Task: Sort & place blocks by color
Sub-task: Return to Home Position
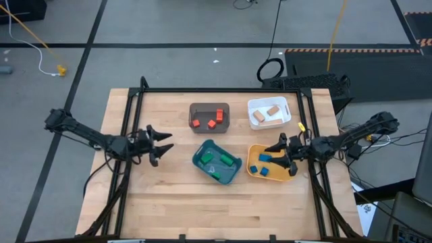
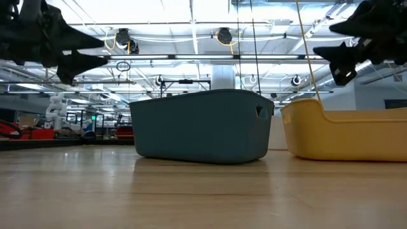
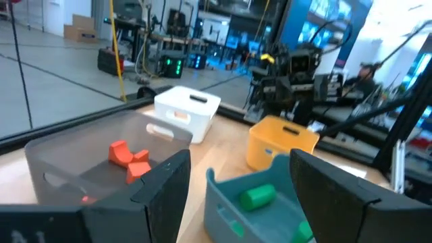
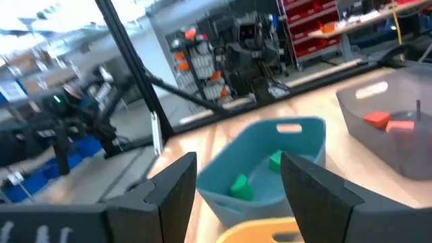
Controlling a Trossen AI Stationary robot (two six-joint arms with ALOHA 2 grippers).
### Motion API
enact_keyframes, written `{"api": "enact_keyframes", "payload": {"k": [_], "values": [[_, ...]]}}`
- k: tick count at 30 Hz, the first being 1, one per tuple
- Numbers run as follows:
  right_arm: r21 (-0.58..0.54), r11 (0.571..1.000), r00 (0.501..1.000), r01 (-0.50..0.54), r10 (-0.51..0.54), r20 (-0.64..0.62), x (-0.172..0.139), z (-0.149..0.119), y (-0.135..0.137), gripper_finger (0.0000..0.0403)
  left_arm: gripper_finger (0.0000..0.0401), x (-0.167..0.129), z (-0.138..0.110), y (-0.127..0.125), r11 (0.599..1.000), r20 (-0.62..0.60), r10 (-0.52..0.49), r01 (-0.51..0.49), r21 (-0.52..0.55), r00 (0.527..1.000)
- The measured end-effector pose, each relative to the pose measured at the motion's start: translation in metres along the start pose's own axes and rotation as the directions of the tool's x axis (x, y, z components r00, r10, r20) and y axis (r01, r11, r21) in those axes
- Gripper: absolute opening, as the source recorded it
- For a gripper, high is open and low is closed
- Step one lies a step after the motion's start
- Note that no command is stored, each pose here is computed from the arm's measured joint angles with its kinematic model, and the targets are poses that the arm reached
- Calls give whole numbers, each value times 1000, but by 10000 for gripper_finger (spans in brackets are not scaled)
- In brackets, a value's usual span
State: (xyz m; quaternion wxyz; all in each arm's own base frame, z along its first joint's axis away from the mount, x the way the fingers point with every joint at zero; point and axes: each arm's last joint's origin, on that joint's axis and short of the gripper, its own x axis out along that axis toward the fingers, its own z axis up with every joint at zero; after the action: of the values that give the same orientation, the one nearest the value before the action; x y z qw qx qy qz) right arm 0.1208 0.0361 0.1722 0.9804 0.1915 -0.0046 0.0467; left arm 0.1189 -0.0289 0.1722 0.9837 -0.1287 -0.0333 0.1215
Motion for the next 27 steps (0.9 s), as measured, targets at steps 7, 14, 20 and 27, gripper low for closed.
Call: {"api": "enact_keyframes", "payload": {"k": [7, 14, 20, 27], "values": [[22, 999, 996, -33, 31, 83, -6, 9, 2, 208, 251, -6, 11, 2, 998, 83, -17, 23, -60, 996], [36, 998, 988, -58, 53, 143, -11, 16, 3, 208, 251, -12, 22, 4, 992, 164, -30, 49, -118, 986], [41, 997, 984, -69, 61, 166, -13, 18, 4, 208, 251, -16, 26, 5, 988, 203, -34, 64, -144, 979], [33, 998, 990, -52, 47, 130, -10, 15, 3, 208, 251, -17, 27, 6, 986, 213, -35, 68, -150, 976]]}}
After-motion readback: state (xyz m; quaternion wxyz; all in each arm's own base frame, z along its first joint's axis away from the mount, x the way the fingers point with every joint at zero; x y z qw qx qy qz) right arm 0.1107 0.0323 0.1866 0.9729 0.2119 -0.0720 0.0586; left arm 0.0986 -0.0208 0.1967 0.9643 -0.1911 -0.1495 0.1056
